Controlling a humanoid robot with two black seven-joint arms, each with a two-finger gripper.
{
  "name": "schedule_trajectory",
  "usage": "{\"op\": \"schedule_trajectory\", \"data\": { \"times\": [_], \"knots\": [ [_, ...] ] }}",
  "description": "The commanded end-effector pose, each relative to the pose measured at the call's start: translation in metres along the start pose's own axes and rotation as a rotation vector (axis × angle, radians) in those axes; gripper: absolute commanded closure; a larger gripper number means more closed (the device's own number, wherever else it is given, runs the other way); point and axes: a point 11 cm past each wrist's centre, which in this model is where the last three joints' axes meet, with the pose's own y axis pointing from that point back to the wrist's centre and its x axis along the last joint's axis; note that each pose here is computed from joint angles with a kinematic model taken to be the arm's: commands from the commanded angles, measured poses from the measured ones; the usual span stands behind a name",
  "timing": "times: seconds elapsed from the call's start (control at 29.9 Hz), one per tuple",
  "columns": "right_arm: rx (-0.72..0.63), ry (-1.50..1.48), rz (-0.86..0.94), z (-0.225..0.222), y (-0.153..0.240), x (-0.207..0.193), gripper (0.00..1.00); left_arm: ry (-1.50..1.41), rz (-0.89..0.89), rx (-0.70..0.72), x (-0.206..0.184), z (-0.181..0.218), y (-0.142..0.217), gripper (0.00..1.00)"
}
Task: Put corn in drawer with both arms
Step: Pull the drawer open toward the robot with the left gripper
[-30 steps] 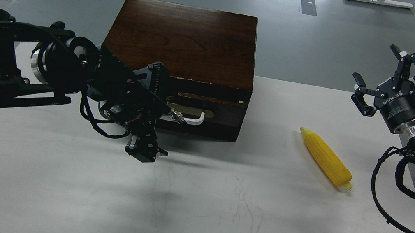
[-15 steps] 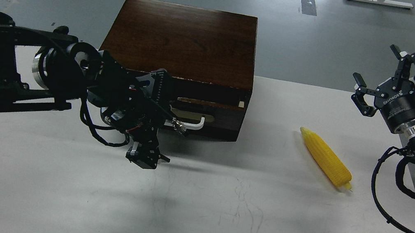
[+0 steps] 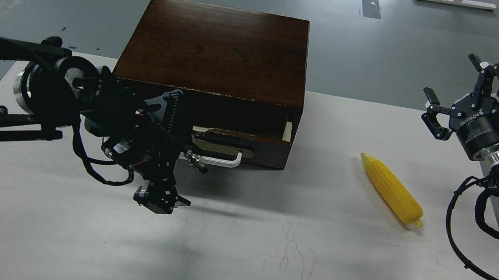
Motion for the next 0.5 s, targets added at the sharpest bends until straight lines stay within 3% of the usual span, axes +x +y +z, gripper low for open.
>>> {"op": "schedule_trajectory", "data": {
  "times": [0.0,0.47],
  "knots": [
    [0.000,0.000,0.000,0.000,0.000,0.000,0.00,0.025,0.018,-0.023,0.002,0.006,0.002,0.02],
    [0.000,0.000,0.000,0.000,0.000,0.000,0.00,0.029,0.045,-0.050,0.003,0.020,0.011,0.02]
  ]
}}
